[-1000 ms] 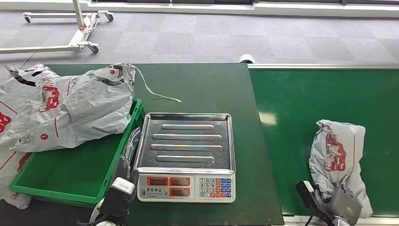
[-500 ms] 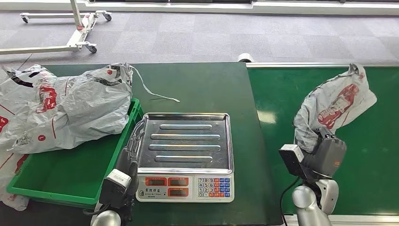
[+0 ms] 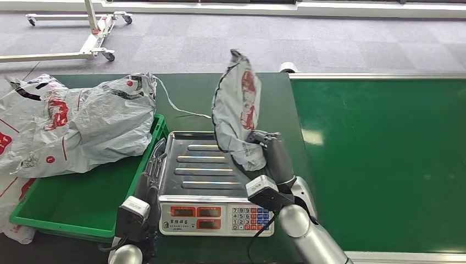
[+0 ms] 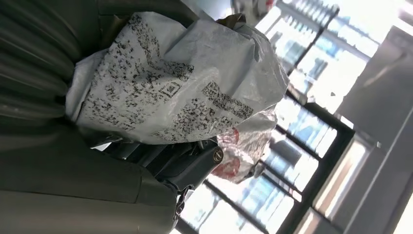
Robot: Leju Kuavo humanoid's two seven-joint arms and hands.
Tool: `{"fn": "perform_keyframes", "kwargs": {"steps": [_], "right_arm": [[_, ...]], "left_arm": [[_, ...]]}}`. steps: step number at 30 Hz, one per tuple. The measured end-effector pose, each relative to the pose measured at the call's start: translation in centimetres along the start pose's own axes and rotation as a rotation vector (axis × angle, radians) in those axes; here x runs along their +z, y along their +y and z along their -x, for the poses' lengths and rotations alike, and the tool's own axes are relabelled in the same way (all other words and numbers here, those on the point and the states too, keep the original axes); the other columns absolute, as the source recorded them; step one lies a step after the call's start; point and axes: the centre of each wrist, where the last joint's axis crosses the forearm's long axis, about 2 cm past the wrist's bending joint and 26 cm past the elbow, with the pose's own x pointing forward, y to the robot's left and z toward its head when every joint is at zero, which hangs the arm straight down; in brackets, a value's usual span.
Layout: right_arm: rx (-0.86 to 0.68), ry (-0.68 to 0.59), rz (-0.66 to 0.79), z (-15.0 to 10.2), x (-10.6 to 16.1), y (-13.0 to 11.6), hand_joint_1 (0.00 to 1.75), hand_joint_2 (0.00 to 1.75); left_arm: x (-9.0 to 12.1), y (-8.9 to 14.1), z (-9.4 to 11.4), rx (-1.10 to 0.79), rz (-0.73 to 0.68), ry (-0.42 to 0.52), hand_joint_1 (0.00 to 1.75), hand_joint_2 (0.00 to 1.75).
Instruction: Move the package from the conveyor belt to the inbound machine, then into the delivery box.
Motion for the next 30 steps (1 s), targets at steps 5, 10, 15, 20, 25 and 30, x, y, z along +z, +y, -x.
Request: {"fn": "perform_keyframes", "kwargs": {"steps": [5, 10, 15, 20, 25, 30], "right_arm": [[-0.106, 0.006, -0.153, 0.0, -1.0, 3.6, 0.29, 0.87], [-0.211, 0.062, -0.213, 0.9, -0.8, 4.8, 0.00, 0.00], [-0.234, 0.115, -0.182, 2.1, 0.0, 4.9, 0.00, 0.00], [-0.090, 0.197, 0.049, 4.9, 2.6, 1.3, 0.00, 0.00], [0.054, 0.264, 0.313, 6.6, 6.3, -4.9, 0.00, 0.00], [0.139, 0.275, 0.511, 6.2, 10.1, -10.5, 0.00, 0.00]], "left_arm": [[-0.1, -0.2, 0.1, 0.004, -0.011, 0.003, 0.00, 0.00], [0.0, -0.2, 0.2, -0.002, -0.034, 0.008, 0.00, 0.00], [0.6, 0.1, 0.2, -0.029, -0.056, 0.006, 0.00, 0.00], [0.5, 1.3, -0.3, -0.282, -0.158, -0.114, 0.00, 0.00], [-1.1, 3.6, -1.2, -0.550, -0.295, -0.262, 0.00, 0.00], [-3.5, 5.0, -1.7, -0.767, -0.296, -0.378, 0.00, 0.00]]}}
